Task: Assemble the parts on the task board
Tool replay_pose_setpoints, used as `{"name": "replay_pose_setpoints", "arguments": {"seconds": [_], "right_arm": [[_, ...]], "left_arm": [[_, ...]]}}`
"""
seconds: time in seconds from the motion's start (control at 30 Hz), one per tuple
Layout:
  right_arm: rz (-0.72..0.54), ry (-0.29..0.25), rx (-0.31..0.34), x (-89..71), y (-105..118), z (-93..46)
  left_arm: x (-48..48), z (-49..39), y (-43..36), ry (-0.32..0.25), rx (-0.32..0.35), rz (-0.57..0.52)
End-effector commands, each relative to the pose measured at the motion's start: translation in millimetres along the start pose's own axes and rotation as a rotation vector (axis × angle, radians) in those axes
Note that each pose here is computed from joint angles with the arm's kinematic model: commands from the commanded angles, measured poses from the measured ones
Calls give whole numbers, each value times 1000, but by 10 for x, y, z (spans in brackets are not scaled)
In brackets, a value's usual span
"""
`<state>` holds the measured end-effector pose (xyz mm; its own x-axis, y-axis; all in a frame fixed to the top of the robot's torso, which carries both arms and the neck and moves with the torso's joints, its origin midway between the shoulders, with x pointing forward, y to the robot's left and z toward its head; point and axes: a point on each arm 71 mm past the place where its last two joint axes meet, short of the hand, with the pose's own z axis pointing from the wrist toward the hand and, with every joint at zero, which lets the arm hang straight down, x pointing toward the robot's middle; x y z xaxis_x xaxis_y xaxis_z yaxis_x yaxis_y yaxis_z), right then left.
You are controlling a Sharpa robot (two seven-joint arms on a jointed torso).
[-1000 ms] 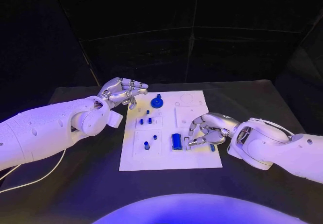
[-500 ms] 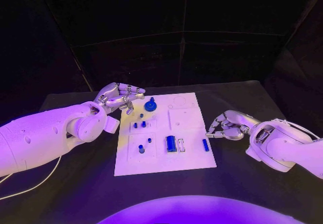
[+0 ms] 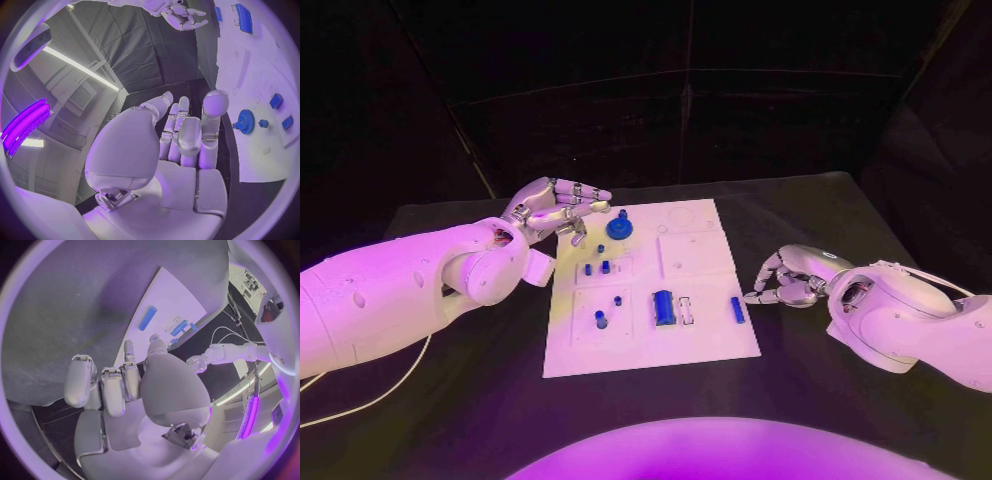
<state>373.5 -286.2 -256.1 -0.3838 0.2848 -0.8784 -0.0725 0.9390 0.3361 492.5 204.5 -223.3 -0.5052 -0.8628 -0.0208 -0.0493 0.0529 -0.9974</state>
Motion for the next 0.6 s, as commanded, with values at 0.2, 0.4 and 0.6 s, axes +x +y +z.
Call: {"name": "replay_pose_setpoints", "arguments": {"seconds": [0.2,0.4,0.6], "right_arm": [[-57,21,-7,132,59,38],[-49,23,-31,212,116,50],[-47,17,-44,230,144,61]], "left_arm": [[-3,-8,0,1,4,-5],[-11,-13,5,-1,3,-5],[-23,-16,11,-4,1,-4]]}}
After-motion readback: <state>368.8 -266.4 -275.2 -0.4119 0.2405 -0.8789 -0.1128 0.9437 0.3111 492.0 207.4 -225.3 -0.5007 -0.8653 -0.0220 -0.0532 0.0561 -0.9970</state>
